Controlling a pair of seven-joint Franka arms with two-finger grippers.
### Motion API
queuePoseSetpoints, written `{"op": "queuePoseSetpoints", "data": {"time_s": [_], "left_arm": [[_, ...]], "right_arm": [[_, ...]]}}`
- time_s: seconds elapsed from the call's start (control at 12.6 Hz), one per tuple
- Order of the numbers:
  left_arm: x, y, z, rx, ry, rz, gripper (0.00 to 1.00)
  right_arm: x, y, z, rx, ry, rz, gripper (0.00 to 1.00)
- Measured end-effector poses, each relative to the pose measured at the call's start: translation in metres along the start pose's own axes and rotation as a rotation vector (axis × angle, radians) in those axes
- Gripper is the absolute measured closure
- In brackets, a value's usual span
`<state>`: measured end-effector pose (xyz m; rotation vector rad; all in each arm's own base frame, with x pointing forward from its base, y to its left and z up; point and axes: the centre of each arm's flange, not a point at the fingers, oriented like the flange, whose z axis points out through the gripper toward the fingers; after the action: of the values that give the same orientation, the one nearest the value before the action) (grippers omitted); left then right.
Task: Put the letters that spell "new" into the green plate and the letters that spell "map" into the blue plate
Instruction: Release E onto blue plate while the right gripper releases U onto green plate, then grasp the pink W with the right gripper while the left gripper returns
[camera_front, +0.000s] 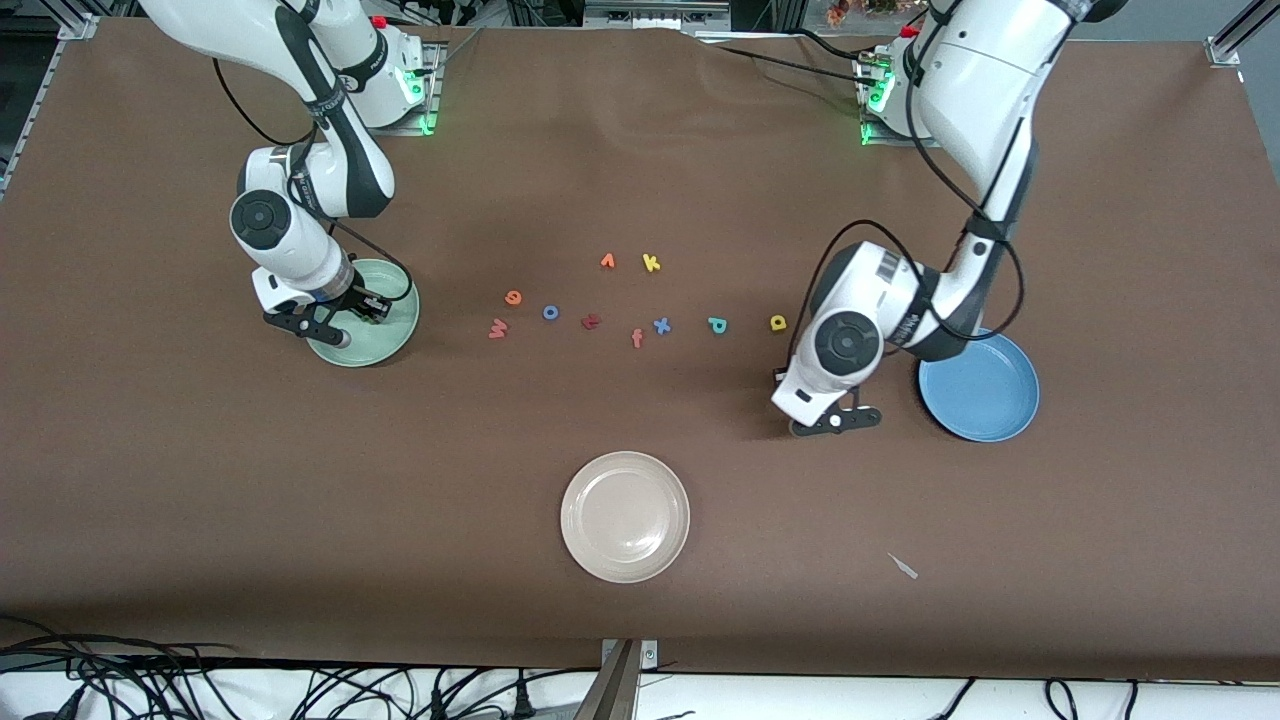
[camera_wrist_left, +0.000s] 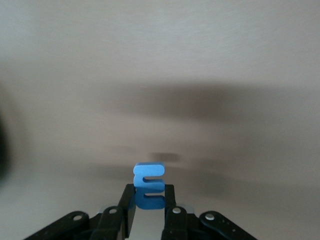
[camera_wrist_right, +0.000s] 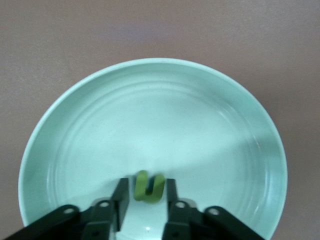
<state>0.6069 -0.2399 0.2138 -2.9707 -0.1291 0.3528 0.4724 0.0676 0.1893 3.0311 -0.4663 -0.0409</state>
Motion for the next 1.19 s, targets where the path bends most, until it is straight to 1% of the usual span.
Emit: {"op": "queuePoseSetpoints", "data": {"time_s": [0.16, 0.24, 0.4, 0.47, 0.55, 0.63, 0.71, 0.79, 0.87, 1.03, 1.19], "left_arm": [[0.011, -0.047, -0.005, 0.012, -0.069, 0.107, 0.73], [0.016, -0.071, -0.007, 0.006, -0.092, 0.156, 0.73], [0.027, -0.125, -0.012, -0.018, -0.125, 0.255, 0.73], [0.032, -0.153, -0.013, -0.035, -0.131, 0.294, 0.73], [0.034, -0.182, -0.014, -0.054, -0.132, 0.322, 0.73], [0.034, -0.207, -0.012, -0.069, -0.128, 0.335, 0.73], [0.031, -0.227, -0.011, -0.081, -0.105, 0.335, 0.73], [0.026, -0.242, -0.007, -0.088, -0.068, 0.326, 0.73], [0.018, -0.251, -0.003, -0.092, -0.029, 0.318, 0.73], [-0.001, -0.259, 0.011, -0.095, 0.034, 0.308, 0.73], [-0.015, -0.257, 0.031, -0.097, 0.105, 0.306, 0.73]], "right_arm": [[0.007, -0.002, -0.01, 0.003, 0.0, 0.003, 0.35], [0.013, -0.006, -0.02, 0.002, -0.009, 0.003, 0.24], [0.03, -0.03, -0.055, -0.01, -0.053, 0.017, 0.01], [0.037, -0.051, -0.076, -0.017, -0.073, 0.039, 0.0], [0.039, -0.075, -0.094, -0.017, -0.077, 0.059, 0.0], [0.037, -0.1, -0.103, -0.012, -0.074, 0.06, 0.0], [0.027, -0.124, -0.101, -0.01, -0.078, 0.039, 0.0], [0.012, -0.147, -0.088, -0.013, -0.091, 0.007, 0.0], [0.0, -0.167, -0.072, -0.008, -0.093, -0.019, 0.0], [-0.01, -0.188, -0.042, 0.018, -0.072, -0.046, 0.0], [-0.015, -0.198, -0.026, 0.033, -0.064, -0.062, 0.0]]}}
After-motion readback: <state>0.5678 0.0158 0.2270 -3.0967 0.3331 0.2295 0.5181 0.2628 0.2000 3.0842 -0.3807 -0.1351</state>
